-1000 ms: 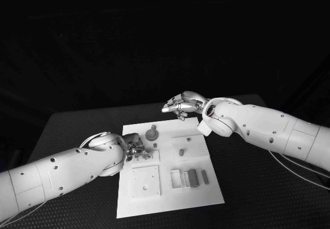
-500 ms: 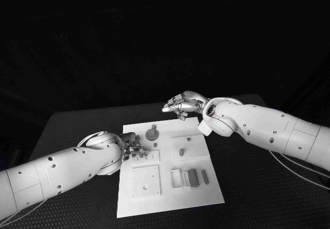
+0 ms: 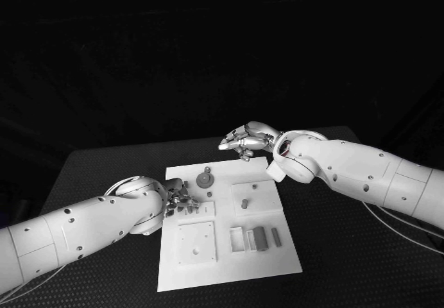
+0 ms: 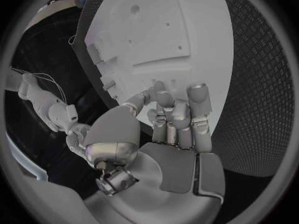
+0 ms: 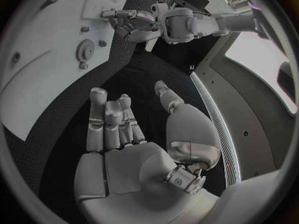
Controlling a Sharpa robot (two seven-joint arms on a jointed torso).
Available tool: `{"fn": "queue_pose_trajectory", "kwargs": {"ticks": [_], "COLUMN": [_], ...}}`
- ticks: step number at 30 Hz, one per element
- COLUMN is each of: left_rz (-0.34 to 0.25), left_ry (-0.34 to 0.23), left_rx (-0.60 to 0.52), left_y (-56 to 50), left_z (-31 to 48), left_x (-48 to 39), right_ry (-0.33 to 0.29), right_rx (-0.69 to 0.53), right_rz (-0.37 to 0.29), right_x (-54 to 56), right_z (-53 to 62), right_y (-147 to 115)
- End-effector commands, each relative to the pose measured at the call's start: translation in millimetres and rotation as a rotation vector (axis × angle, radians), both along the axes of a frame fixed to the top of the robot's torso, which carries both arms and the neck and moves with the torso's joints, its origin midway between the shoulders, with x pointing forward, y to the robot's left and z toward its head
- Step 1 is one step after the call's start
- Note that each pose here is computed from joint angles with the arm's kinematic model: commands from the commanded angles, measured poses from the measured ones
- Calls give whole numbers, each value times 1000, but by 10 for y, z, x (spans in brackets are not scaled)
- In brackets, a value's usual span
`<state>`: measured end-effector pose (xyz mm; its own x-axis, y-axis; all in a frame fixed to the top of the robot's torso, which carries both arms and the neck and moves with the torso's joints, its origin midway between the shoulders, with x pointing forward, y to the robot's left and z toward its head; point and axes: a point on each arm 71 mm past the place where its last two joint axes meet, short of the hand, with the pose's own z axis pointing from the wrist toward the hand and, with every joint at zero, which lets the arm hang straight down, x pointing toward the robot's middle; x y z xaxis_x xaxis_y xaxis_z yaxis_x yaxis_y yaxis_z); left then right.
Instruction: Assemble the parts on the task board
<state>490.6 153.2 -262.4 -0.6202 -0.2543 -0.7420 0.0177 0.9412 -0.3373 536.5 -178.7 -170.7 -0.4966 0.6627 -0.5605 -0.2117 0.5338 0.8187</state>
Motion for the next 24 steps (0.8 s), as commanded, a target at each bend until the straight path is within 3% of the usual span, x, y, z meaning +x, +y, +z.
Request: {"fn": "queue_pose_trajectory", "kwargs": {"ticks": [1,24], "left_rz": [10,37], "left_ry": [74,102], "left_rx": [-10,-42], "left_y": [2,32], "left_z": [-53,-65], "left_x": [-34,-24], "right_ry": [2,6], "right_rx": [-3,-4], "right_rz": [16,15], "right_x": [-8,-9], "right_z": [-5,-26], "right_y": [13,12]}}
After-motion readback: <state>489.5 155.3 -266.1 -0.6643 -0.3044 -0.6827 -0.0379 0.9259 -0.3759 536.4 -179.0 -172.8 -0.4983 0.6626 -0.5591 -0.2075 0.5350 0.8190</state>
